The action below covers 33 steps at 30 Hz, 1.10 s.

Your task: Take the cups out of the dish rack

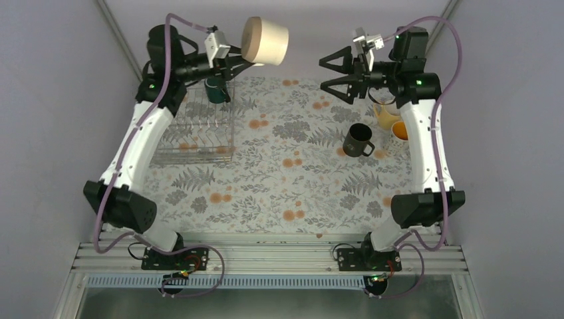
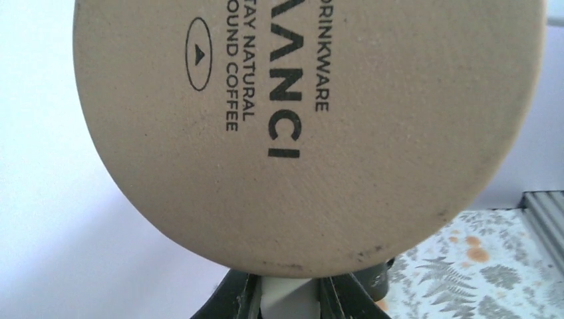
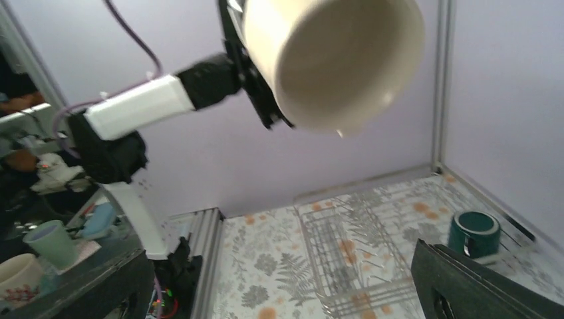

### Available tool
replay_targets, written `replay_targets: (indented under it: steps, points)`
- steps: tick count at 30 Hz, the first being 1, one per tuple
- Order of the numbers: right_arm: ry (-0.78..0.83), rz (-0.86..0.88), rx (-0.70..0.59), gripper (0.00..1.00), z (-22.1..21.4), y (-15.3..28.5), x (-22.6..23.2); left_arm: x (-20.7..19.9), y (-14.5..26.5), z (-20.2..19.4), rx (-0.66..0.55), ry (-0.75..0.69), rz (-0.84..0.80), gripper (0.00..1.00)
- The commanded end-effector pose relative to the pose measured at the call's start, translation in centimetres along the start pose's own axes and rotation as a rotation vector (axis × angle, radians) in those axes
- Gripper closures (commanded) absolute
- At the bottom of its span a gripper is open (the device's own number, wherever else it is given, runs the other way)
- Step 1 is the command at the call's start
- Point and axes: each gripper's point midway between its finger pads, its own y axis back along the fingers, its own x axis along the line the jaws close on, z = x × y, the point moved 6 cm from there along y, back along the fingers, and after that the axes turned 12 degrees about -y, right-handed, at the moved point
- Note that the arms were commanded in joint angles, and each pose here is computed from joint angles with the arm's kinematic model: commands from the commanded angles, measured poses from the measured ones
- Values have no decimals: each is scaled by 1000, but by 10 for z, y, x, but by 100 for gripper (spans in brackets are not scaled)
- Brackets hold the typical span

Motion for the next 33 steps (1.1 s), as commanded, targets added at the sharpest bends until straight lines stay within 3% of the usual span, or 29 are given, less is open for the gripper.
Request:
replay_targets:
  steps: [1,9,19,25,33]
  points:
    - [-78,225,-13,0,7,1,-23,5,-15,23,-142,-29,-60,98]
    - [-125,377,-4,0,1,-1,-43,1,-53,5,-158,13,-174,98]
    - [-75,383,15,0,8,-3,-45,-15,-107,-36,-136,62,-286,98]
    - [-53,382,25,0,9,-2,-33,-5,-123,-57,-118,81,-296,98]
    - [-8,331,25,0,4,-2,-24,-15,-118,-48,-187,132,-405,98]
